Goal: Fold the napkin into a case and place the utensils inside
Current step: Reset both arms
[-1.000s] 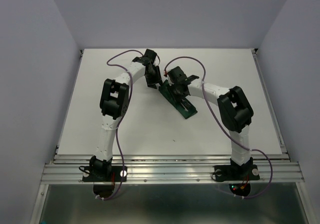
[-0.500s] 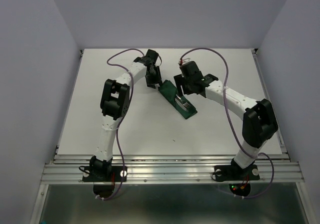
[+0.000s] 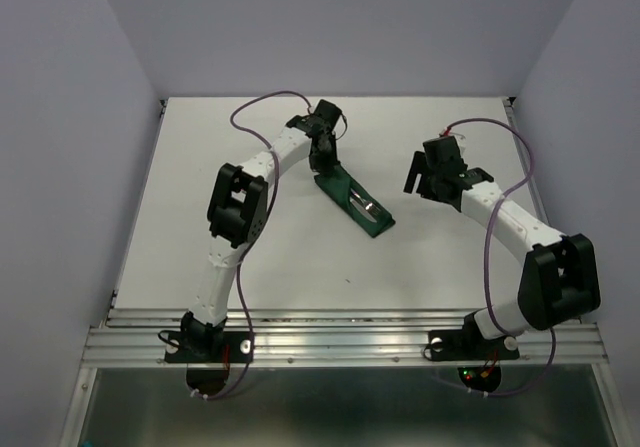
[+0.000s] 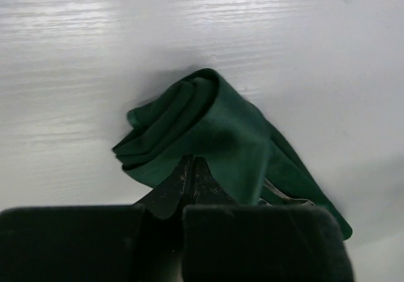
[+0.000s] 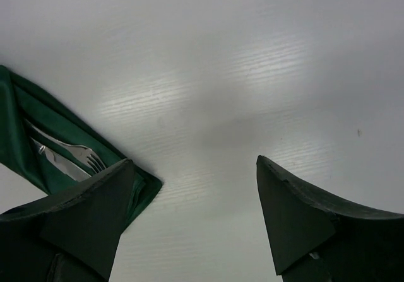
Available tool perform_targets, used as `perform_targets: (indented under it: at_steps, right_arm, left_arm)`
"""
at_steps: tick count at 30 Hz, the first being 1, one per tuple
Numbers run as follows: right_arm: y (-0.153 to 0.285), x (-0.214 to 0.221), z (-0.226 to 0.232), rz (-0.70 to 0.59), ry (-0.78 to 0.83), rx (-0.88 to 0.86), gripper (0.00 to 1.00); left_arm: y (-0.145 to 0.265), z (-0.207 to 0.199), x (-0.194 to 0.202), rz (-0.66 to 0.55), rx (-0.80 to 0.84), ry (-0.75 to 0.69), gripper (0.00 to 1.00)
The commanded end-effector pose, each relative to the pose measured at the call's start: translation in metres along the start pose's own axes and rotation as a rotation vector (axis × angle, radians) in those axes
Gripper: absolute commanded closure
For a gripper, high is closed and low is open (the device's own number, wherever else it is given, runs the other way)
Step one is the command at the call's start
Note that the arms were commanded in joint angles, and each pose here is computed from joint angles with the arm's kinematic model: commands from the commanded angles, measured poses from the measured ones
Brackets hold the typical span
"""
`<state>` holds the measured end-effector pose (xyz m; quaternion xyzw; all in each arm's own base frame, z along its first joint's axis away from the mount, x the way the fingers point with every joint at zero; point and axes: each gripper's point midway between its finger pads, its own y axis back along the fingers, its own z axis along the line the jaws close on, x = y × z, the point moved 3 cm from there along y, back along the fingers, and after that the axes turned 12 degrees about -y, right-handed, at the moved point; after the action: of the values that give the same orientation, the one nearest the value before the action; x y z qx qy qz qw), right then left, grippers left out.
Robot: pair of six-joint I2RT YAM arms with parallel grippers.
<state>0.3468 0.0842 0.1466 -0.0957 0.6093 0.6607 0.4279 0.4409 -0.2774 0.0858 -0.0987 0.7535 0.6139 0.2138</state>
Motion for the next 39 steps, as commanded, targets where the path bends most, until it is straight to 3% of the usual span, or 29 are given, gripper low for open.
perform_targets:
  at_steps: [1, 19, 22, 25, 26, 28, 30, 31, 35, 39]
  right_arm:
    - [0.011, 0.000, 0.006, -0.028, -0.090, -0.060, 0.17]
    - [0.022, 0.024, -0.009, 0.012, -0.115, -0.087, 0.17]
    - [0.027, 0.020, -0.010, -0.010, -0.124, -0.090, 0.17]
    - [0.032, 0.012, -0.015, -0.060, -0.155, -0.066, 0.09]
    - [0.032, 0.008, -0.020, -0.090, -0.166, -0.039, 0.00]
    - [0.037, 0.003, -0.024, -0.130, -0.205, -0.026, 0.00]
    - [0.040, -0.003, -0.031, -0.177, -0.233, 0.008, 0.00]
    - [0.044, -0.006, -0.033, -0.198, -0.257, 0.011, 0.00]
    - [0.052, -0.013, -0.044, -0.253, -0.294, 0.053, 0.00]
    - [0.060, -0.016, -0.052, -0.287, -0.309, 0.076, 0.00]
  left_arm:
    - [0.007, -0.020, -0.025, -0.069, 0.054, -0.020, 1.00]
    - [-0.039, -0.005, -0.044, -0.142, -0.067, -0.052, 1.00]
    - [-0.030, -0.008, -0.049, -0.154, -0.053, -0.062, 1.00]
    - [-0.006, -0.016, -0.060, -0.199, -0.020, -0.084, 1.00]
    - [0.011, -0.021, -0.066, -0.228, -0.006, -0.091, 1.00]
    - [0.031, -0.031, -0.072, -0.267, 0.014, -0.117, 1.00]
    - [0.061, -0.039, -0.080, -0.317, 0.034, -0.132, 0.94]
    - [0.070, -0.043, -0.081, -0.331, 0.035, -0.152, 0.83]
    - [0.111, -0.050, -0.081, -0.384, 0.019, -0.174, 0.60]
    - [0.148, -0.045, -0.072, -0.406, 0.020, -0.181, 0.54]
